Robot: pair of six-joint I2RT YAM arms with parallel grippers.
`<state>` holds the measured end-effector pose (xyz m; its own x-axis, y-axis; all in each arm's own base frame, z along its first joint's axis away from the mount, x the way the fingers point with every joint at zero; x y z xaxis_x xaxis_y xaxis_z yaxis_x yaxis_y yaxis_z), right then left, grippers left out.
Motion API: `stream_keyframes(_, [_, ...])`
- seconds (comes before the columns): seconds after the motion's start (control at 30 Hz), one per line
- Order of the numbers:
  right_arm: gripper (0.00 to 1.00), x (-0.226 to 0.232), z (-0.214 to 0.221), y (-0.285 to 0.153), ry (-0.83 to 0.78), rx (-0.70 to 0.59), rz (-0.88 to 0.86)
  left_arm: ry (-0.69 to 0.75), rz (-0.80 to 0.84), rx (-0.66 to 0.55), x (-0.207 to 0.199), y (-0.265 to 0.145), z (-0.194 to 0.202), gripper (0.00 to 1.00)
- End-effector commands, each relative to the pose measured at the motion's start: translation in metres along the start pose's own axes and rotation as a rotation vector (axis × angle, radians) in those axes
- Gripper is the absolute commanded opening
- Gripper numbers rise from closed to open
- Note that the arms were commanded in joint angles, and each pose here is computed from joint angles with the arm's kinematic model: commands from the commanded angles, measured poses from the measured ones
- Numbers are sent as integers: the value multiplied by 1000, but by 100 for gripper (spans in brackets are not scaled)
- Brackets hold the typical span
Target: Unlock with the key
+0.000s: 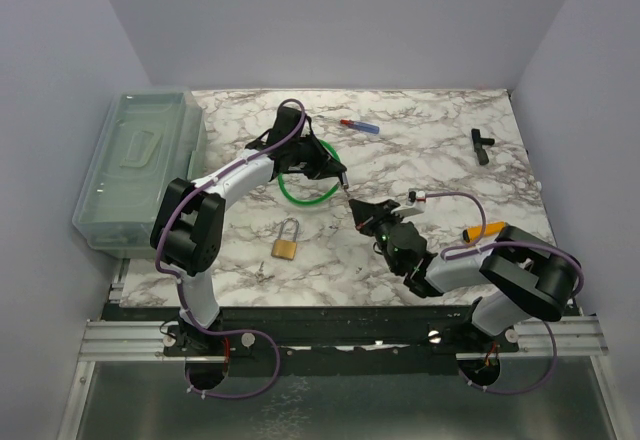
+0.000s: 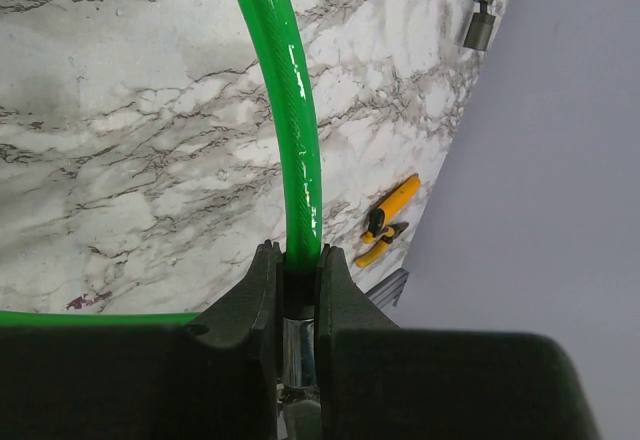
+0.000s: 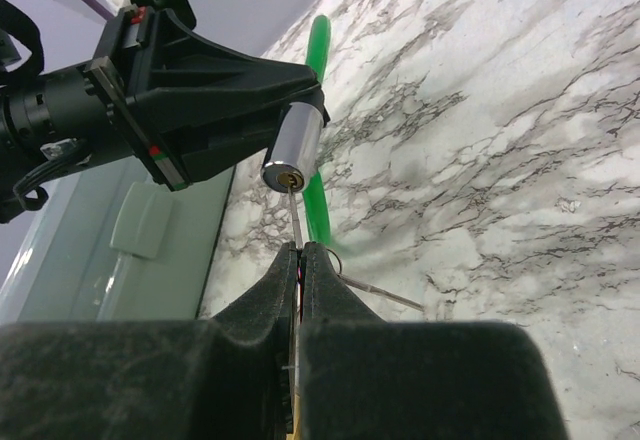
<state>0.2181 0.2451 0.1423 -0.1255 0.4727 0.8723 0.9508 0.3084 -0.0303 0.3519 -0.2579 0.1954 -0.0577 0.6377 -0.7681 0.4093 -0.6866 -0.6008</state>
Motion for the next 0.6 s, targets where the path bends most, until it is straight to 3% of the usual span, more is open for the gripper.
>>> stream_keyframes(0.0, [0,2,-4,7,23,-52,4,-28,15,20,1,-1,1,0])
stream_keyframes(0.57, [0,2,-14,0,20,-82,-6,-29,4,16,4,1,1,0])
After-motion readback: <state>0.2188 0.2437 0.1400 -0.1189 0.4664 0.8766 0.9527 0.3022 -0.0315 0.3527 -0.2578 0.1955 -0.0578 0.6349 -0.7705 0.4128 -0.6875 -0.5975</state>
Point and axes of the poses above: each gripper's point midway between its finger pads, its own y axis out along the fingers, its own x axis along the line the jaws close on, z = x × y, the point moved 8 cm from there along -y, back along the fingers, and after that the axes turned 11 degrees about y, right-handed, at the moved point
